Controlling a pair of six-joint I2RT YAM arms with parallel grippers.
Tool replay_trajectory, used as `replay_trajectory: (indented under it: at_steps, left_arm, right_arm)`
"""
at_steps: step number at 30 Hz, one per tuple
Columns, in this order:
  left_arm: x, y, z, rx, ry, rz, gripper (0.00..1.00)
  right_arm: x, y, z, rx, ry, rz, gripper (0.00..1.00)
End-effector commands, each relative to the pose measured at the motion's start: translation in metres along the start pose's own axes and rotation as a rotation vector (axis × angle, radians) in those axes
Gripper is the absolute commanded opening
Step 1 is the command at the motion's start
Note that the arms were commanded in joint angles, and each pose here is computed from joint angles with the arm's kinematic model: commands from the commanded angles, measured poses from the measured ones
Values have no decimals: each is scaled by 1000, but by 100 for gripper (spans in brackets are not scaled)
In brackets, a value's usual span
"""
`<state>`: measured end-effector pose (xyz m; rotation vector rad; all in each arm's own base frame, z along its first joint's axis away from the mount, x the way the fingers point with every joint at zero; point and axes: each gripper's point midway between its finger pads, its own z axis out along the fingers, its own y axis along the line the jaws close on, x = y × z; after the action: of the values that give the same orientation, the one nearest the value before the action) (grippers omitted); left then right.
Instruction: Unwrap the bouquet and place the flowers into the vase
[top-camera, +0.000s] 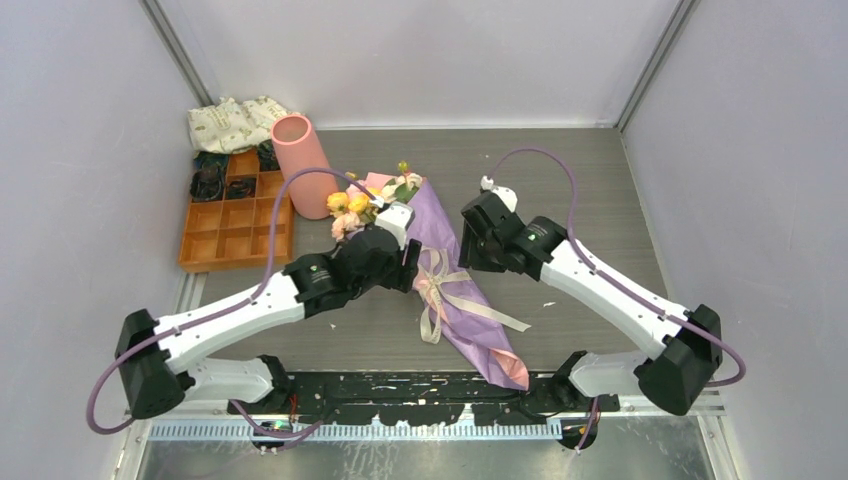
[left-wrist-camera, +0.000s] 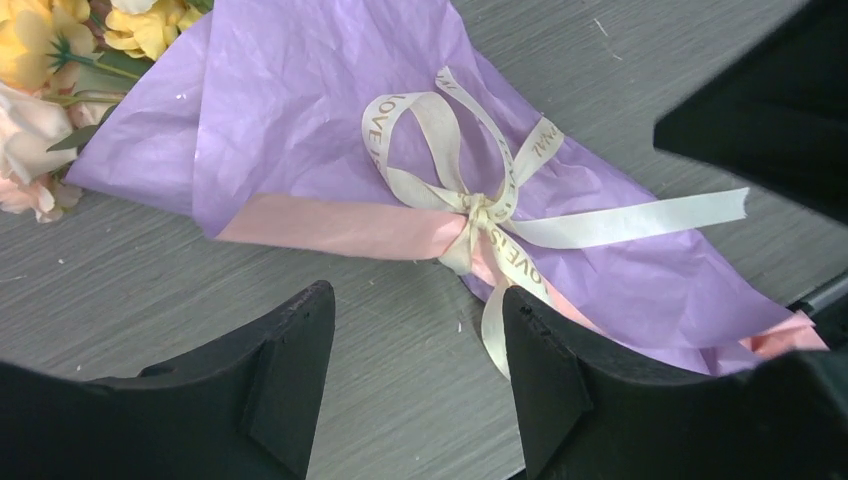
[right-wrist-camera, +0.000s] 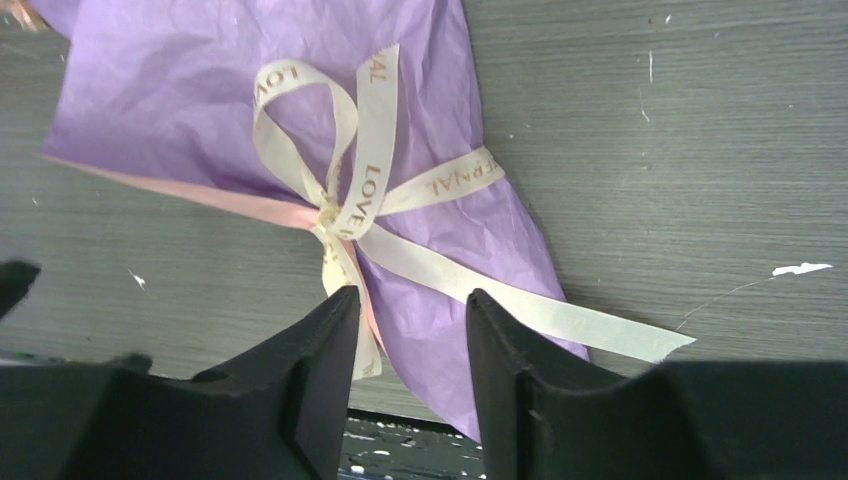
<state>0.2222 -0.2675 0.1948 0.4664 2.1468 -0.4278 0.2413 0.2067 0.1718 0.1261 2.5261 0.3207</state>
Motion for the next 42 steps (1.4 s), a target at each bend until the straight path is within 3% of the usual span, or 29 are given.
replay_trajectory:
  at_steps: [1,8,15,23,30,35,40,42]
  left_arm:
    - [-22,-8,18,-15,-94,-43,63]
    - [5,5,51,-120,-50,-29,63]
    - [33,34,68,-236,-1,-42,63]
    - [58,66,80,-276,46,-104,62]
    - [65,71,91,-274,74,-105,61]
    - [63,68,89,-262,85,-109,60]
    - [39,66,59,-234,30,-143,59]
    - [25,62,41,-204,-10,-164,59]
  right_arm:
    - [26,-1,14,-49,60,-48,44]
    - [59,-5,38,-41,130,-77,41]
    - [72,-7,52,-9,168,-121,49]
    - [84,-9,73,45,199,-179,52]
    - [90,-13,92,97,232,-217,49]
    - [98,-20,103,130,251,-227,42]
    - [102,-22,105,138,258,-218,15]
    - [100,-22,101,141,249,-216,11]
